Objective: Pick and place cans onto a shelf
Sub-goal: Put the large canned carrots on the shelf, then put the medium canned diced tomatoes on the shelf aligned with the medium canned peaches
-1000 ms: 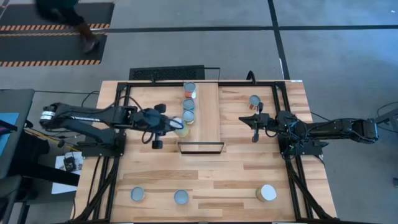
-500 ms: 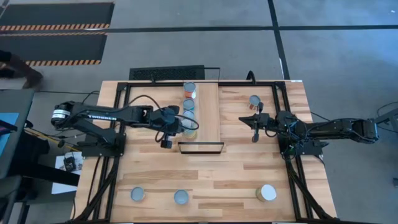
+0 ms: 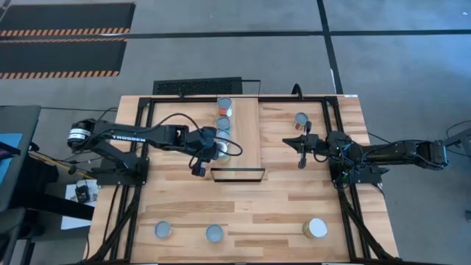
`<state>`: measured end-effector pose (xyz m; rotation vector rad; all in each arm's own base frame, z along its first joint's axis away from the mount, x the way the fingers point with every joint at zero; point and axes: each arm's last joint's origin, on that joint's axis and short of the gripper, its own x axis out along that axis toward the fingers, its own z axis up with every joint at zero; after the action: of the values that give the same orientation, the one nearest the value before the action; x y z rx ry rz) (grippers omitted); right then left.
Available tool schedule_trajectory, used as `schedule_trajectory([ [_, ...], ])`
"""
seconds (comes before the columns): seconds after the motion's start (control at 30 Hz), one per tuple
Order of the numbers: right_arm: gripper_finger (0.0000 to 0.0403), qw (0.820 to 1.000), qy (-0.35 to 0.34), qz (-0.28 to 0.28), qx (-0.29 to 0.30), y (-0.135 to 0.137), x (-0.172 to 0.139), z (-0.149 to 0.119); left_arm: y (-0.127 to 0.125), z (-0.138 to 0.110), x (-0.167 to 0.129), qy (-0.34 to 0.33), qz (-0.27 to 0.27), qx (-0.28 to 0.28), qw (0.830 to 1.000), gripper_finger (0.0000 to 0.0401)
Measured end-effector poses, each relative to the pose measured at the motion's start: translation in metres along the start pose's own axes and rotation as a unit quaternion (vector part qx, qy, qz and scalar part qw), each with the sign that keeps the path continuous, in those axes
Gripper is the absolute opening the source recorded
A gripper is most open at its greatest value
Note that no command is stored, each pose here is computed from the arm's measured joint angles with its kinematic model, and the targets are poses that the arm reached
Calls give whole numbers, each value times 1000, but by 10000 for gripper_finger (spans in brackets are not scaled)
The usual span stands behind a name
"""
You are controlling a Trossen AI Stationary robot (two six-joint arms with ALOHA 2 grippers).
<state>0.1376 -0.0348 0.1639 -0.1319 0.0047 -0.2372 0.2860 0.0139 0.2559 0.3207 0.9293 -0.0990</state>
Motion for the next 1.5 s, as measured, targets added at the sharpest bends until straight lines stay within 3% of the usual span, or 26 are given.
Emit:
schedule_trajectory([
  [1.07, 6, 1000, 0, 0, 0, 0, 0, 0, 5, 8, -7, -33, 32, -42, 998, 12],
  [1.27, 6, 1000, 2, 2, 0, 0, 0, 0, 6, 11, -33, -105, 49, -72, 991, 2],
  [1.5, 6, 1000, 1, 2, 0, 0, 0, 0, -7, -23, -40, -220, 67, -132, 964, 0],
])
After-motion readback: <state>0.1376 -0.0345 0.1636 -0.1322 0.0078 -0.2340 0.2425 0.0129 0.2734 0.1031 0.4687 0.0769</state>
